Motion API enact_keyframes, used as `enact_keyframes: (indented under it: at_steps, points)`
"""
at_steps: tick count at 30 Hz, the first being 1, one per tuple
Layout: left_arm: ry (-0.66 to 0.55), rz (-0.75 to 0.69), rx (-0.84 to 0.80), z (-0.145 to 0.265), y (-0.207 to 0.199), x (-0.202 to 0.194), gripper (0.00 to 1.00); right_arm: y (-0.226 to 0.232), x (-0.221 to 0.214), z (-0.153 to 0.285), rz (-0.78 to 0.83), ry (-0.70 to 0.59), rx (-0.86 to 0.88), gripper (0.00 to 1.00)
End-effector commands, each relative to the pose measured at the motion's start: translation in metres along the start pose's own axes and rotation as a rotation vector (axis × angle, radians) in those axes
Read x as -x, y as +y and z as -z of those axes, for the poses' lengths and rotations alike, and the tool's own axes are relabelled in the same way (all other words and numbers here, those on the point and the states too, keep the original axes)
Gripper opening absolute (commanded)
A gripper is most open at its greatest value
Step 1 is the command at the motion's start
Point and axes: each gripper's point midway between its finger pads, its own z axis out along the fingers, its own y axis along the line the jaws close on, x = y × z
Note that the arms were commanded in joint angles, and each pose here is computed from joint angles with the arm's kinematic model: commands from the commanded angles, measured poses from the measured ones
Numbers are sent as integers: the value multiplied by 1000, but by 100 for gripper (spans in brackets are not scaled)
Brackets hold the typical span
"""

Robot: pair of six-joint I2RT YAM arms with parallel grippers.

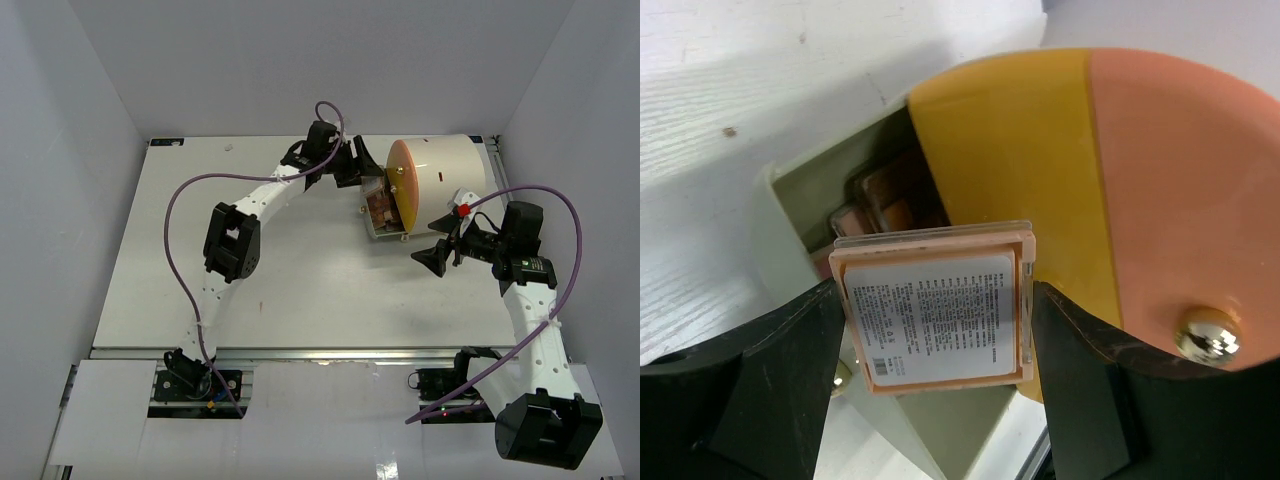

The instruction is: Organize the makeup

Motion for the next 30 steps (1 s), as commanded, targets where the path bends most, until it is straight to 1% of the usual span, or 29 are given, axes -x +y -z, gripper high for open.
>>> enact_keyframes:
  at_steps: [1,5,13,16,17,18,19,25,30]
  points:
    - [-96,-19,-78,9,-39,32,42,2,7,-1,12,-32,24,94]
    - [-97,-19,-76,5,-37,31,56,3,6,-1,9,-34,31,94]
    - [-84,-3,-95,-5,-41,22,58,3,6,-1,12,-35,32,94]
    - [-88,4,-71,-8,-35,21,62,3,6,-1,11,-36,33,94]
    - [-87,3,-65,-8,-34,20,66,3,6,-2,9,-35,34,94]
    - [-89,-1,-59,-8,-33,20,80,3,6,-2,9,-35,34,94]
    - [-92,-5,-54,-8,-32,20,98,3,6,-2,9,-35,34,94]
    - [-103,-14,-52,-5,-36,24,98,4,6,-1,10,-37,36,94]
    - [-136,-48,-64,5,-52,36,98,4,5,-1,8,-36,35,94]
